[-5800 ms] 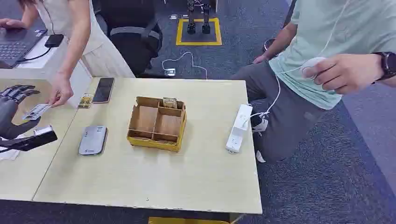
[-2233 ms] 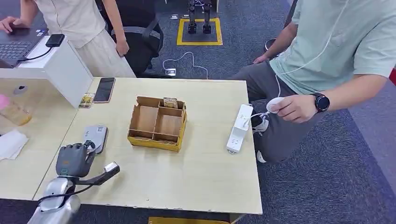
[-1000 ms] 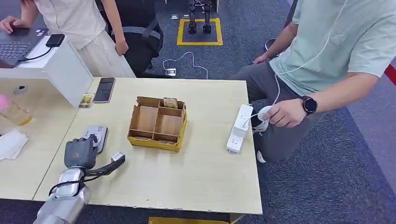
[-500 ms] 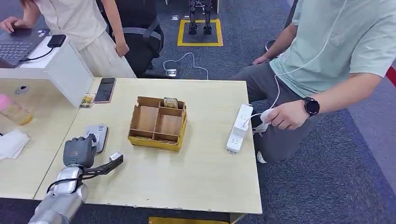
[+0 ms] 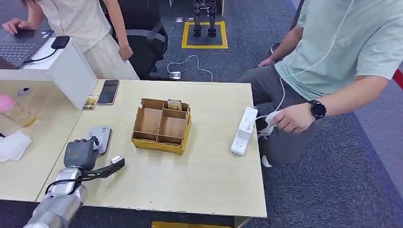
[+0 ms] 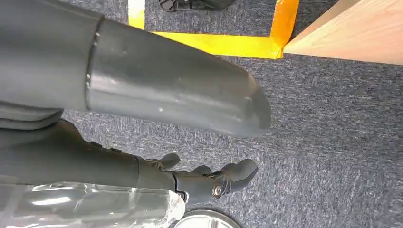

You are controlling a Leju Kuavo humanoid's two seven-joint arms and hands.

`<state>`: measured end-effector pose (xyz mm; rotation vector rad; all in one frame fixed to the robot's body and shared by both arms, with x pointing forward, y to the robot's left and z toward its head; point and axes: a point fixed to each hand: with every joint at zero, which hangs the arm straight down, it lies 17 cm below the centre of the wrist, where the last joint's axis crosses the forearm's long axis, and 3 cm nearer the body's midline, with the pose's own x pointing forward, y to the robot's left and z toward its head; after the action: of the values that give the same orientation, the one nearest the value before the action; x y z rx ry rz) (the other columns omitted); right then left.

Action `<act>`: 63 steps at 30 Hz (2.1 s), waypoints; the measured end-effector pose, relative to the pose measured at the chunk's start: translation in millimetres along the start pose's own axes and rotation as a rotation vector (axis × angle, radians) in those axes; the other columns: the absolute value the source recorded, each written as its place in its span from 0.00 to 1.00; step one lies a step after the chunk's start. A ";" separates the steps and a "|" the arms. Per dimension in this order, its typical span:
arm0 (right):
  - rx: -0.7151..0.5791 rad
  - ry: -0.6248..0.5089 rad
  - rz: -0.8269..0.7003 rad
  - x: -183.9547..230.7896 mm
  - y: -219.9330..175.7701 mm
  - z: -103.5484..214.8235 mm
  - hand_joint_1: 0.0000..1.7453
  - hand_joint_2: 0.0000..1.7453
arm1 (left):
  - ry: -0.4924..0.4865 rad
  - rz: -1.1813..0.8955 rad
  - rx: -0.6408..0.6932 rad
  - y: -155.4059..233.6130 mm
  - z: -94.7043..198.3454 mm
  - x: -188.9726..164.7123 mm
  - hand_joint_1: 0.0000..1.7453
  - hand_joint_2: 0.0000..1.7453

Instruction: Pass the card to the sensor for recognition and then transmit it.

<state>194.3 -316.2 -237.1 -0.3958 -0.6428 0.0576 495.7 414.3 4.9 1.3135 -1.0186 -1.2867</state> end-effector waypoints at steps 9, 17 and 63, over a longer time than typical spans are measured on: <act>0.000 -0.001 0.003 0.0 -0.1 0.0 0.00 0.00 | 0.005 0.046 0.091 13.0 2.7 1.3 0.61 1.00; 0.000 -0.001 0.003 0.0 -0.1 0.0 0.00 0.00 | 0.005 0.046 0.091 13.0 2.7 1.3 0.61 1.00; 0.004 -0.005 0.016 6.3 6.0 0.0 0.00 0.00 | -0.025 0.337 0.608 232.7 -51.4 -18.3 0.00 1.00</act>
<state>199.7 -309.5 -235.8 -0.3968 -0.6446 0.0757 562.0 401.5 234.2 1.4802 -1.6513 -0.7600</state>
